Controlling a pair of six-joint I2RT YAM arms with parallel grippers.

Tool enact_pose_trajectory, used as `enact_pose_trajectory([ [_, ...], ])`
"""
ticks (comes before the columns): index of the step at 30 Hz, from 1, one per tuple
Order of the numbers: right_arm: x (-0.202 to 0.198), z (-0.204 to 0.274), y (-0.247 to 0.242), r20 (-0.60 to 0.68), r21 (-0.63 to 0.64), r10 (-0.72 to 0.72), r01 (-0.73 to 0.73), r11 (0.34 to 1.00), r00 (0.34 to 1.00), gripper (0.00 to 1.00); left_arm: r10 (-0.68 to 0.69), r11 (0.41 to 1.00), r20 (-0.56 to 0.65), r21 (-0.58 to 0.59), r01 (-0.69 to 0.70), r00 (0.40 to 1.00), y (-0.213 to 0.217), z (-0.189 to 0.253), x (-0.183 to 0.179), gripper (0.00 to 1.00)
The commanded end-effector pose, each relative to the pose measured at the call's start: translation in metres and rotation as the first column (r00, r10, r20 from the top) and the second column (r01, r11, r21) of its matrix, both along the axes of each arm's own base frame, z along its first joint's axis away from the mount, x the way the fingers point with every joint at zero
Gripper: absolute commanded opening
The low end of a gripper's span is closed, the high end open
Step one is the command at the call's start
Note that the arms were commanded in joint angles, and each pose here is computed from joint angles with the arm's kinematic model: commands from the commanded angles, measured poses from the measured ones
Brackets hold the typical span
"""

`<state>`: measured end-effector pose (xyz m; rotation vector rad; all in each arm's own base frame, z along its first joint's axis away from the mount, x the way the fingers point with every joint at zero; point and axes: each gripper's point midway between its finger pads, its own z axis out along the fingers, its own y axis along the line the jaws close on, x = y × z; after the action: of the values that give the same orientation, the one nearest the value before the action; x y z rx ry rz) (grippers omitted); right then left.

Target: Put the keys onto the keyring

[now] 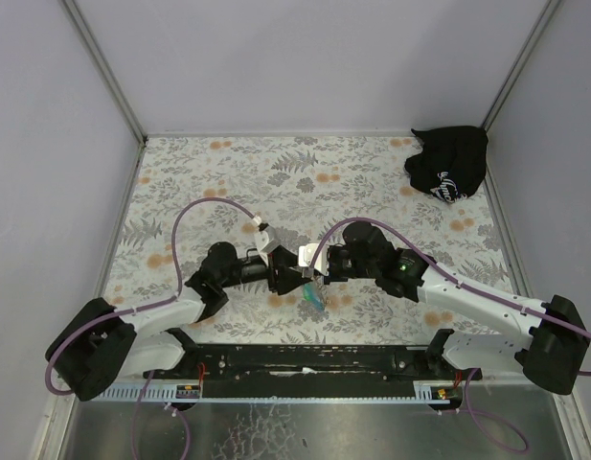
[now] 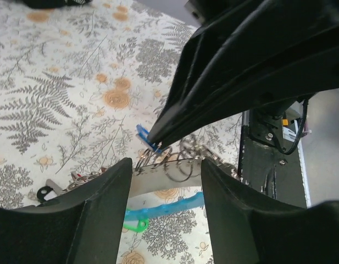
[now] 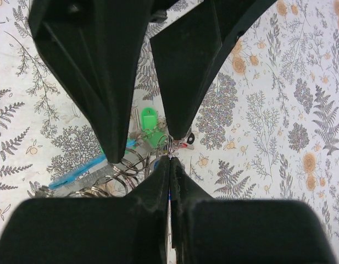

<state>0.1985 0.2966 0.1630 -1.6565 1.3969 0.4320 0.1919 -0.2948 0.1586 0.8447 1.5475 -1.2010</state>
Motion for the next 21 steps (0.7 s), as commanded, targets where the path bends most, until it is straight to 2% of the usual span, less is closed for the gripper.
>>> enact_pose_trajectory([
  [1,0.009,0.043,0.012,0.095,0.105,-0.008,-0.002,0.994,0.995,0.00,-0.004,0.999,0.095,-0.036,0.008,0.995,0.002,0.016,-0.006,0.53],
  [5,0.008,0.044,0.011,0.096,0.106,-0.003,-0.008,0.994,0.995,0.00,0.083,0.996,0.108,-0.023,-0.081,0.991,0.011,0.012,0.005,0.53],
  [9,0.006,0.044,0.012,0.096,0.107,0.003,-0.014,0.994,0.995,0.00,0.186,0.982,0.121,-0.031,-0.184,0.975,0.026,0.011,0.023,0.48],
  [16,0.005,0.043,0.012,0.090,0.105,0.012,-0.022,0.994,0.996,0.00,0.219,0.976,0.139,-0.053,-0.213,0.966,0.033,0.026,0.037,0.42],
  [21,0.004,0.042,0.013,0.085,0.104,0.020,-0.028,0.994,0.996,0.00,0.222,0.974,0.121,0.008,-0.225,0.967,0.030,0.014,0.049,0.39],
])
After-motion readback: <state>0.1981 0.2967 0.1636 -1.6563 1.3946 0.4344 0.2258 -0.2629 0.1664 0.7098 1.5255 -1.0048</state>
